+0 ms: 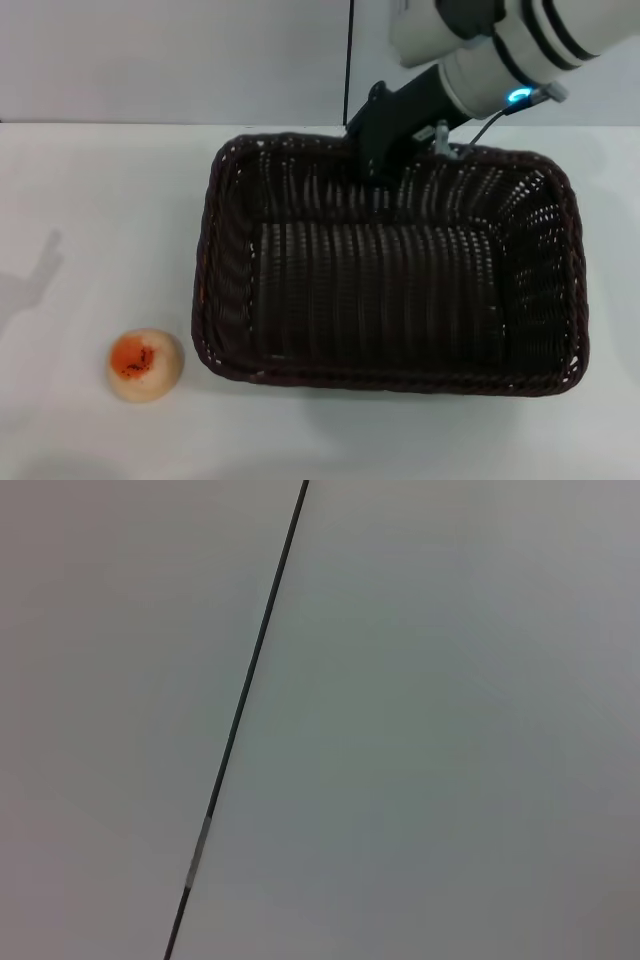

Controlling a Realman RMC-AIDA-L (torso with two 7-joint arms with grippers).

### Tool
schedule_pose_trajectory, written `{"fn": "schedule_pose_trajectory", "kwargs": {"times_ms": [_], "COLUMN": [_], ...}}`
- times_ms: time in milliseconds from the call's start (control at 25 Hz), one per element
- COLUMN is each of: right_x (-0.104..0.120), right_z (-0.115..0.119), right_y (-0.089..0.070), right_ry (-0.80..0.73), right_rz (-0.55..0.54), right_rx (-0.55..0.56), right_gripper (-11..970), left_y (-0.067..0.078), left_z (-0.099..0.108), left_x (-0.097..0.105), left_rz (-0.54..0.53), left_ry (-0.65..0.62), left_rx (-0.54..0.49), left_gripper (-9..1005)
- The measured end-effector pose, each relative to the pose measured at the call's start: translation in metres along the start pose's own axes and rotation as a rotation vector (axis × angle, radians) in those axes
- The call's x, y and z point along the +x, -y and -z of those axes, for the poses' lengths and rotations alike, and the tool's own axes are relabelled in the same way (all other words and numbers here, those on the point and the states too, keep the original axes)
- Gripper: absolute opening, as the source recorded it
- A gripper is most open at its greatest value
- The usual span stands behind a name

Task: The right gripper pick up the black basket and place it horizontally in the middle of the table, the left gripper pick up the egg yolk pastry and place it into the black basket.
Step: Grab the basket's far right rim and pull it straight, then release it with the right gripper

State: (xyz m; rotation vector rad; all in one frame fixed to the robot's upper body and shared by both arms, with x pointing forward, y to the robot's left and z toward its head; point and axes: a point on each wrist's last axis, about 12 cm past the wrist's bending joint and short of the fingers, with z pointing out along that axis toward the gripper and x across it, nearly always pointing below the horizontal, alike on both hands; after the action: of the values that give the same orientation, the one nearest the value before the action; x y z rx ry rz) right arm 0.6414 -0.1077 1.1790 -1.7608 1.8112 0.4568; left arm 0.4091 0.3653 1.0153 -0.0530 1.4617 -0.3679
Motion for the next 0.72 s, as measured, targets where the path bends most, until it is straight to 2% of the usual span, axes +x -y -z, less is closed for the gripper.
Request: {"fn": "schedule_pose_trajectory", "kwargs": {"times_ms": [240,520,600,720], "right_x": [-0.001,-0.003,-0.003,-0.002], "right_z": [-0.011,-0.01,-0.008,-0.002], "right_y": [-0.009,-0.009,-0.01,-0.012], "right_ry": [-0.045,-0.044,-0.039,-0.024], "right_rz": [0.017,0.006,0.005,0.011], "right_rx": [-0.034,-0.031,-0.036,-0.026], "right_gripper": [166,166,345,485], "left_y": [-0.003,-0.004,-0.003,-0.003], "left_z": [0.006,0.011,0.012,0.016], "left_x": [-0.001,-0.003,-0.005,-0.007], "left_rz": [-0.017,-0.024,-0.027,-0.033], "left_ry": [-0.007,0.002,0.012,0.021], "left_rx": [-0.008,-0.006,0.007,0.011], "left_gripper": [829,825,824,821]}}
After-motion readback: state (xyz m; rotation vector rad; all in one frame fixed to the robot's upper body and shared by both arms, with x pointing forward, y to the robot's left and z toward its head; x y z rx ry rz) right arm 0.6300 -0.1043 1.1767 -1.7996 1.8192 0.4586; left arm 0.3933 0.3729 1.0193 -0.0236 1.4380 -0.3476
